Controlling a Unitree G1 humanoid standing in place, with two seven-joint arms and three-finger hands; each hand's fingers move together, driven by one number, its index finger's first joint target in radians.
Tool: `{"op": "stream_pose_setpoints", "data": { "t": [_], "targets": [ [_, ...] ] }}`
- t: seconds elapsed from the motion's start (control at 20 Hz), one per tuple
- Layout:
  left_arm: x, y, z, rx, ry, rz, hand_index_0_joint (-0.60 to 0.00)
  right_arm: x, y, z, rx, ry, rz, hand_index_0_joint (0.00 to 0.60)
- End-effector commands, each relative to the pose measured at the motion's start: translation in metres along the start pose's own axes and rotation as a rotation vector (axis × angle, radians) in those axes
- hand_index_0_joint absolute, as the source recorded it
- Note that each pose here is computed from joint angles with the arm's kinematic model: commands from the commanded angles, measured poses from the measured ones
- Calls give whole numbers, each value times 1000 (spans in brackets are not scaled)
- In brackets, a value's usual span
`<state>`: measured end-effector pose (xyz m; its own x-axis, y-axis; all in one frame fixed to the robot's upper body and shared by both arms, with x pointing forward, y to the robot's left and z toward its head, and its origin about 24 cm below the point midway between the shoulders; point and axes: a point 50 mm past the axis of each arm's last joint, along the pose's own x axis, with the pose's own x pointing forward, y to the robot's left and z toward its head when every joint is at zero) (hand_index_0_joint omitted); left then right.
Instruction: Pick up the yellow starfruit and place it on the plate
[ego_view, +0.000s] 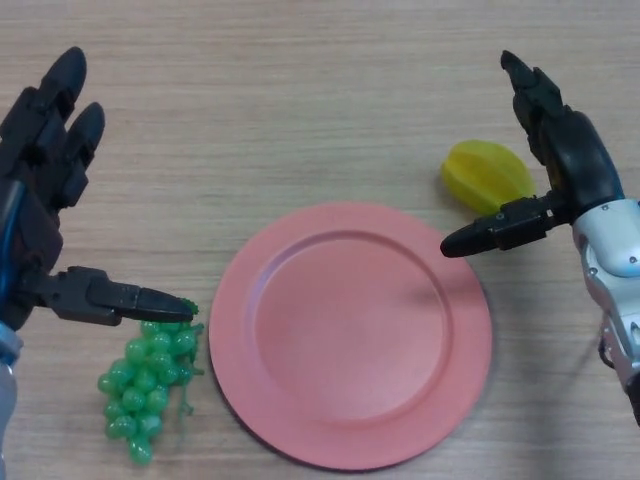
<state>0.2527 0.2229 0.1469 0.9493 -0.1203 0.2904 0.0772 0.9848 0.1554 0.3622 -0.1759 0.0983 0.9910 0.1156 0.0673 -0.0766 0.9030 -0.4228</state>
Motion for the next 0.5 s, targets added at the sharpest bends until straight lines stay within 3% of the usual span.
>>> {"op": "stream_pose_setpoints", "data": {
  "t": [0.05, 0.25, 0.35, 0.5],
  "targets": [
    [-1, 18, 36, 88, -231, 52, 0, 11, -40, 48, 46, -268, -163, 0],
    [-2, 20, 35, 100, -220, 50, 0, 18, -42, 35, 56, -227, -183, 0],
    [-3, 21, 35, 105, -223, 53, 0, 22, -43, 34, 50, -234, -203, 0],
    [-3, 23, 33, 109, -215, 59, 0, 27, -42, 28, -59, -195, -225, 0]
  ]
}}
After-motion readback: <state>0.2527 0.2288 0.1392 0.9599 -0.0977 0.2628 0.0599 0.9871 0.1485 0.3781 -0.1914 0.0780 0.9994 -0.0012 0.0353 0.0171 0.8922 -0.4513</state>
